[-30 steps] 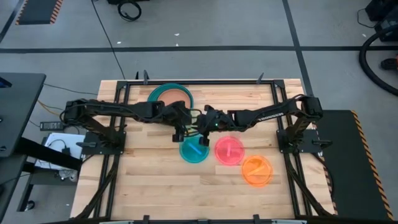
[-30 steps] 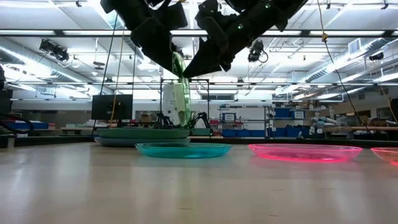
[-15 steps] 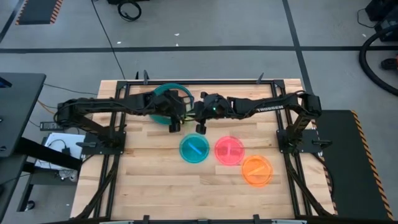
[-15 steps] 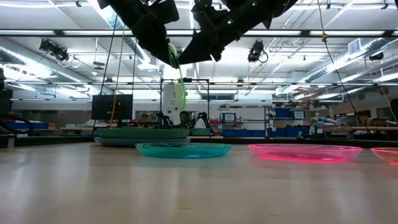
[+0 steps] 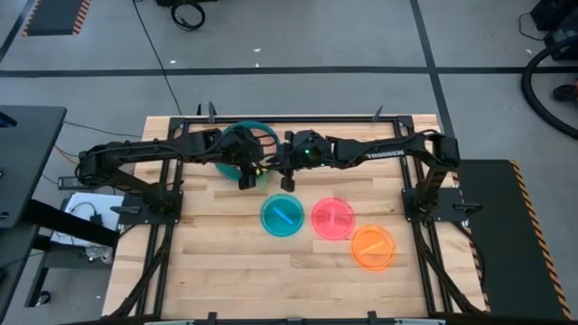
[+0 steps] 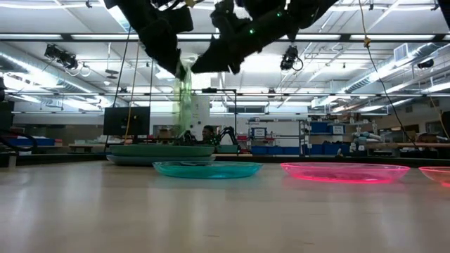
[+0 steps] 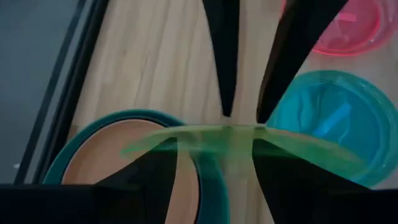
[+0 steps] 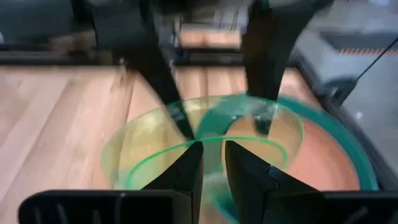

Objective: Stack plastic plates
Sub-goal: Stack the light green plate on top of the brown plate, then stack the light blue plate on top of the light green plate

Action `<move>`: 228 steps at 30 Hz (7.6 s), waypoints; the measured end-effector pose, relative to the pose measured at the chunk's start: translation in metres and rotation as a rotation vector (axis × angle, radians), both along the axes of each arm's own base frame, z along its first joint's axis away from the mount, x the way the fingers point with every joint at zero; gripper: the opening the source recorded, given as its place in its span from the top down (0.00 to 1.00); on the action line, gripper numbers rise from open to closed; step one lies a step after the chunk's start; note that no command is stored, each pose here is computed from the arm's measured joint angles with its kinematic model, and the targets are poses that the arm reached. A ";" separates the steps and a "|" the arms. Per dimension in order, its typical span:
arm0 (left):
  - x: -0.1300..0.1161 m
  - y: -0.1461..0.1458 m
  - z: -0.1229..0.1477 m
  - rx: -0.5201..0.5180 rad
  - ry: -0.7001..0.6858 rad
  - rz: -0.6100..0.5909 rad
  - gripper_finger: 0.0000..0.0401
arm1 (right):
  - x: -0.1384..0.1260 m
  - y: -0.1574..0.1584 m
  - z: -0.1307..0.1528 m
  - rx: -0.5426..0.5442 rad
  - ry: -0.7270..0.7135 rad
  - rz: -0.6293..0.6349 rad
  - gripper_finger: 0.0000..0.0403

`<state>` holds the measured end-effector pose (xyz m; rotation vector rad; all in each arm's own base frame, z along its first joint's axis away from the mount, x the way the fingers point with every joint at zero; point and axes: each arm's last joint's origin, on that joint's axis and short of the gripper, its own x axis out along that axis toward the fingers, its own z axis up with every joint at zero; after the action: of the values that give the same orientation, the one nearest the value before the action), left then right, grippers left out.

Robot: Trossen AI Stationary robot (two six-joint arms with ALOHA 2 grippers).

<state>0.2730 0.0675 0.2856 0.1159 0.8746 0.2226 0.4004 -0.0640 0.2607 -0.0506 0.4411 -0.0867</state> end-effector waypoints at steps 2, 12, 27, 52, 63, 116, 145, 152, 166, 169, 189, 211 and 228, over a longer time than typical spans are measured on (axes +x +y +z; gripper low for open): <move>-0.001 0.001 0.000 -0.001 0.009 0.016 0.46 | 0.006 -0.003 -0.005 0.000 -0.024 0.004 0.80; -0.020 0.011 -0.050 -0.074 0.130 0.111 0.46 | 0.006 -0.020 -0.031 0.042 0.087 -0.037 0.80; -0.036 -0.053 -0.074 -0.293 0.333 -0.036 0.46 | -0.002 0.007 -0.048 0.144 0.302 0.012 0.80; -0.047 -0.199 -0.146 0.030 0.365 0.075 0.46 | 0.000 0.063 -0.049 -0.016 0.306 -0.186 0.80; -0.049 -0.201 -0.157 0.065 0.425 0.068 0.75 | 0.001 0.069 -0.048 -0.018 0.298 -0.164 0.80; 0.013 -0.018 -0.075 0.304 0.490 -0.106 1.00 | -0.042 0.151 -0.068 -0.095 0.591 -0.258 0.80; 0.020 -0.034 -0.078 0.153 0.415 -0.281 0.59 | -0.045 0.161 -0.073 -0.066 0.572 -0.241 0.80; 0.026 -0.088 -0.089 0.195 0.431 -0.516 0.58 | -0.048 0.161 -0.079 -0.028 0.585 -0.222 0.80; 0.044 -0.149 -0.134 0.427 0.468 -0.868 0.64 | -0.062 0.183 -0.078 -0.002 0.573 -0.305 0.80; 0.047 -0.146 -0.139 0.424 0.474 -0.861 0.65 | -0.063 0.186 -0.077 0.004 0.569 -0.304 0.80; 0.041 -0.141 -0.142 0.422 0.554 -0.782 0.98 | -0.063 0.192 -0.071 -0.014 0.482 -0.339 0.80; 0.002 -0.066 -0.059 0.458 0.528 -0.384 1.00 | -0.069 0.198 -0.056 -0.061 0.408 -0.345 0.80; -0.014 0.057 -0.077 0.124 0.524 -0.046 0.99 | -0.068 0.199 -0.055 -0.060 0.396 -0.333 0.80</move>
<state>0.2586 0.1244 0.2091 0.3188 1.3777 0.2060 0.3325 0.1346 0.2059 -0.0532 0.8401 -0.4229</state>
